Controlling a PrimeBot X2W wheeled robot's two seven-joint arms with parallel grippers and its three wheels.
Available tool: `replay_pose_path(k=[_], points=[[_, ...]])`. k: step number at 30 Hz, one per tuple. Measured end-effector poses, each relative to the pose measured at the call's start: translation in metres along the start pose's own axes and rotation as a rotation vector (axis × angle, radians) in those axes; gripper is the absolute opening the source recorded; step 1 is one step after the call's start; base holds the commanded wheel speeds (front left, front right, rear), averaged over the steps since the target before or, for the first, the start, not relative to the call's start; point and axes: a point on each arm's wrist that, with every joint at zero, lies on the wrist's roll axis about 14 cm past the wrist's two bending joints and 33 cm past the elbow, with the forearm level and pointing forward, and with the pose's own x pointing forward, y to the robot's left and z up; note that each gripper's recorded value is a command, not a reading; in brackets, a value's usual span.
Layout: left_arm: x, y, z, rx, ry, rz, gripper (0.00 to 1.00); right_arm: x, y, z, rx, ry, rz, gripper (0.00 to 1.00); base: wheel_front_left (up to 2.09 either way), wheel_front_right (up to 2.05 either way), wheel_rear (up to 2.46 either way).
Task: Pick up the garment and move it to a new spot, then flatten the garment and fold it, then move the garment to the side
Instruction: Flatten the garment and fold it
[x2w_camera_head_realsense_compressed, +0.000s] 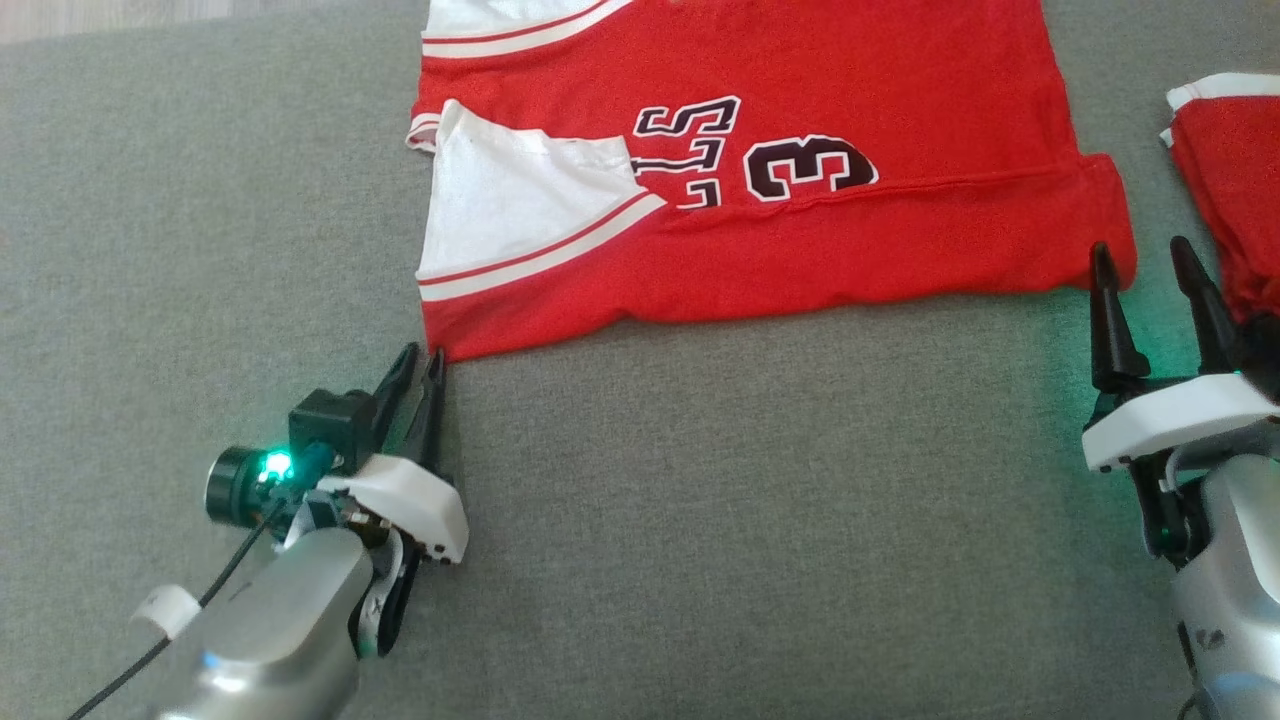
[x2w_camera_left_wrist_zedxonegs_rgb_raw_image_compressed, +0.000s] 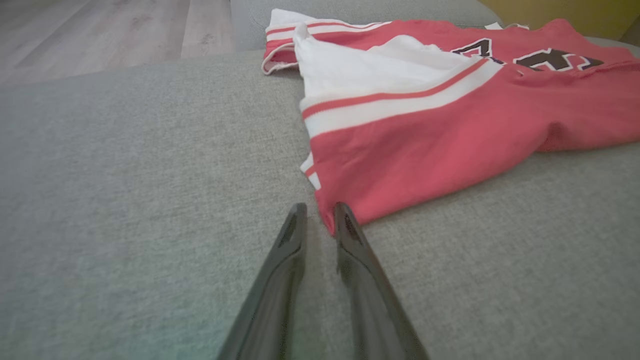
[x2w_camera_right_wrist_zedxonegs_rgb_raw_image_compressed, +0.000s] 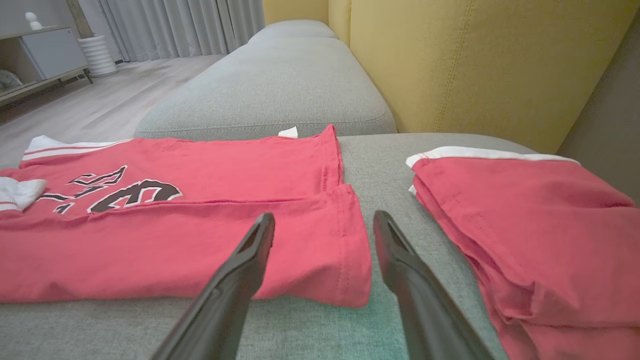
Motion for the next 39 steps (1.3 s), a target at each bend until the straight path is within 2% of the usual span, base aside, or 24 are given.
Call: replay_pose_path(k=[1,3,6,15,20,25,26,29,30,39], points=[[0.001,-0.001,0.0,-0.002,0.001,-0.007,0.27,0.0,0.0,-0.001,0.0,0.004,-0.001,1.0,0.0,0.0,0.0],[0.005,-0.003,0.002,-0.005,-0.001,-0.018,0.27,0.001,-0.001,-0.004,0.001,0.012,-0.003,1.0,0.0,0.0,0.0],[0.009,-0.007,0.002,-0.005,0.003,-0.042,0.0,0.002,-0.002,-0.009,0.004,0.023,-0.008,1.0,0.0,0.0,0.0],[0.004,-0.006,0.007,-0.002,-0.013,-0.053,0.0,0.001,-0.004,-0.015,0.0,0.049,-0.011,1.0,0.0,0.0,0.0],[-0.006,-0.008,0.016,-0.014,-0.051,-0.055,0.0,-0.002,-0.01,-0.035,0.037,0.123,-0.041,1.0,0.0,0.0,0.0],[-0.011,-0.004,0.028,-0.008,-0.093,-0.046,0.0,0.009,-0.014,-0.042,0.012,0.175,-0.046,1.0,0.0,0.0,0.0],[-0.011,-0.003,0.03,-0.001,-0.1,-0.045,0.0,0.013,-0.013,-0.041,0.011,0.183,-0.042,0.9,0.0,0.0,0.0],[-0.014,0.001,0.036,0.005,-0.119,-0.032,0.0,0.02,-0.007,-0.045,0.045,0.228,-0.036,0.13,0.0,0.0,0.0],[-0.014,0.001,0.038,0.005,-0.125,-0.028,0.0,0.02,-0.005,-0.047,0.052,0.239,-0.03,0.0,0.0,0.0,0.0],[-0.045,-0.001,0.038,-0.004,-0.15,-0.013,0.0,0.004,0.0,-0.046,0.062,0.255,0.01,0.0,0.0,0.0,0.0]])
